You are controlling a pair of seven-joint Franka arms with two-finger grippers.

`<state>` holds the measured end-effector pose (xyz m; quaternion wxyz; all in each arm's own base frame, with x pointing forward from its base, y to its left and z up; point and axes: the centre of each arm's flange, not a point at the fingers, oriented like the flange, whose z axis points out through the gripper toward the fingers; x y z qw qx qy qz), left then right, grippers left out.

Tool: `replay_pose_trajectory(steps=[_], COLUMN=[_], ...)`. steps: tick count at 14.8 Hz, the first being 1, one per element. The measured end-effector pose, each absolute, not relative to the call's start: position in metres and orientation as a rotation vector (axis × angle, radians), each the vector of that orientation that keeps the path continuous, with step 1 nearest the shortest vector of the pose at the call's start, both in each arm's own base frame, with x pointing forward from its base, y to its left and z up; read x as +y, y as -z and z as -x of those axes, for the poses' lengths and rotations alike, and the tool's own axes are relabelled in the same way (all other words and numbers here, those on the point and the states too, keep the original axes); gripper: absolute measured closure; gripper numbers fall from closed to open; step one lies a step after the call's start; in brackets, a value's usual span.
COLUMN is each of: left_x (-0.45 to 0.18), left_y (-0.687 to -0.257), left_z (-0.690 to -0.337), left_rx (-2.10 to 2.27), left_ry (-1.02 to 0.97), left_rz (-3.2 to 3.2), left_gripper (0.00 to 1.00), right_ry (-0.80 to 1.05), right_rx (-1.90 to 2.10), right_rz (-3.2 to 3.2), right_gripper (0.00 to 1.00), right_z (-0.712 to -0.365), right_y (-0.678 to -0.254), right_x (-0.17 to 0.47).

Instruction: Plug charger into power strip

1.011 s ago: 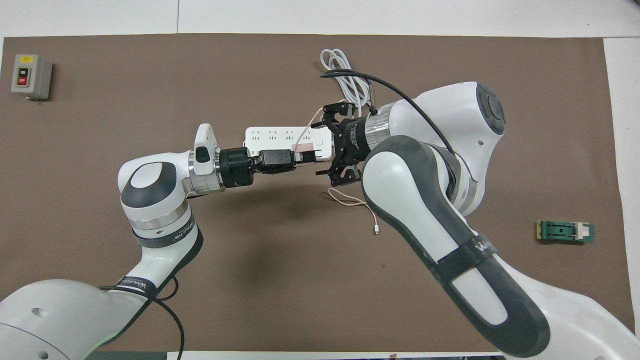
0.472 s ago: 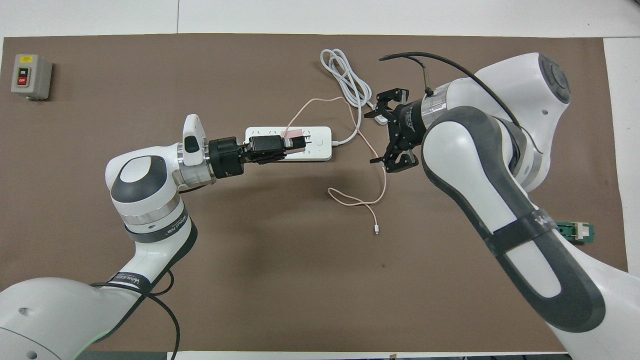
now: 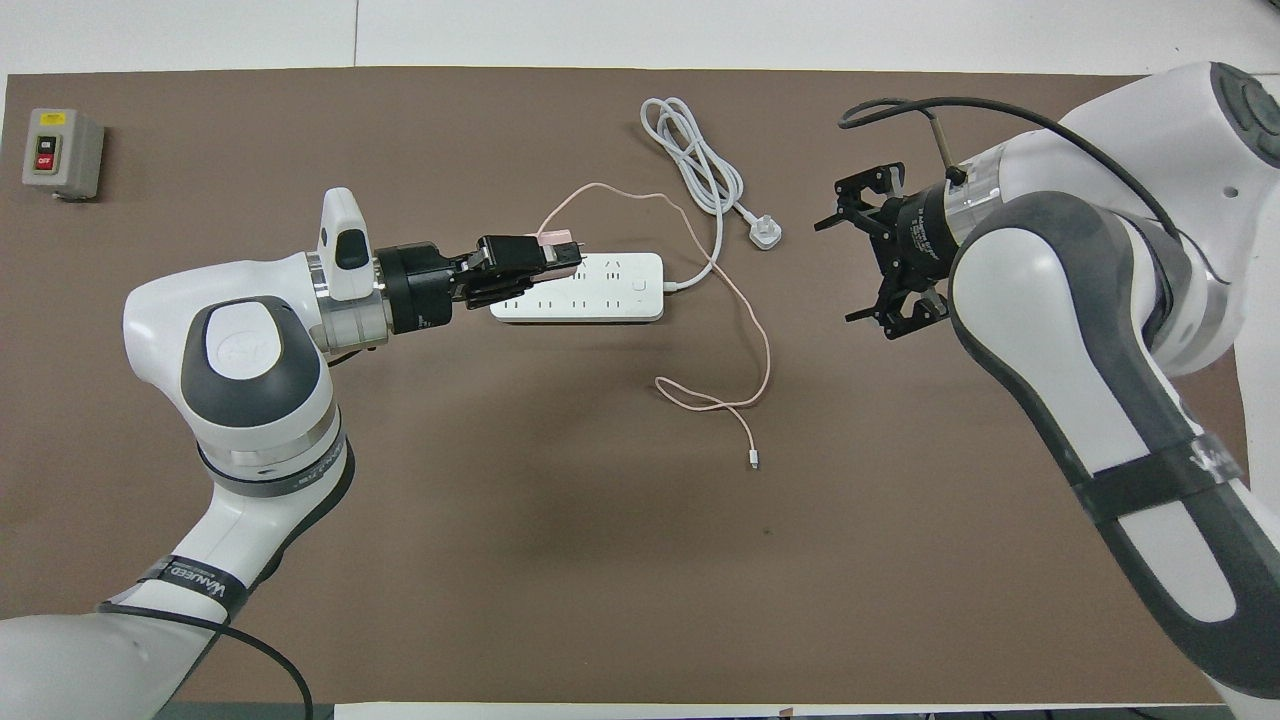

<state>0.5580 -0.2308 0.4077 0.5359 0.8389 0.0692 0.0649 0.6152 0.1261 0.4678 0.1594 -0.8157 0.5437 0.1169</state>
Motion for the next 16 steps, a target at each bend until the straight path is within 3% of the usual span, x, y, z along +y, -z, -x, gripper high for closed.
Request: replay_pose_trajectory(steps=[7,16], left_x=[-0.156,-0.077], left_y=[-0.414,-0.503], left_z=[-0.562,-0.562], left_rx=[0.092,-0.167], left_ry=[-0.016,0.088], left_rz=[-2.369,-2.864], left_gripper=[0.68,0.68], right_ry=[-0.143,0.047], right_rx=[1.055,0.226], right_rz=[2.722,3.066], right_gripper=[0.00,0.00], right_z=[-0.604,-0.572], right_y=[-0.500,-0.564], right_x=[0.050,-0.021])
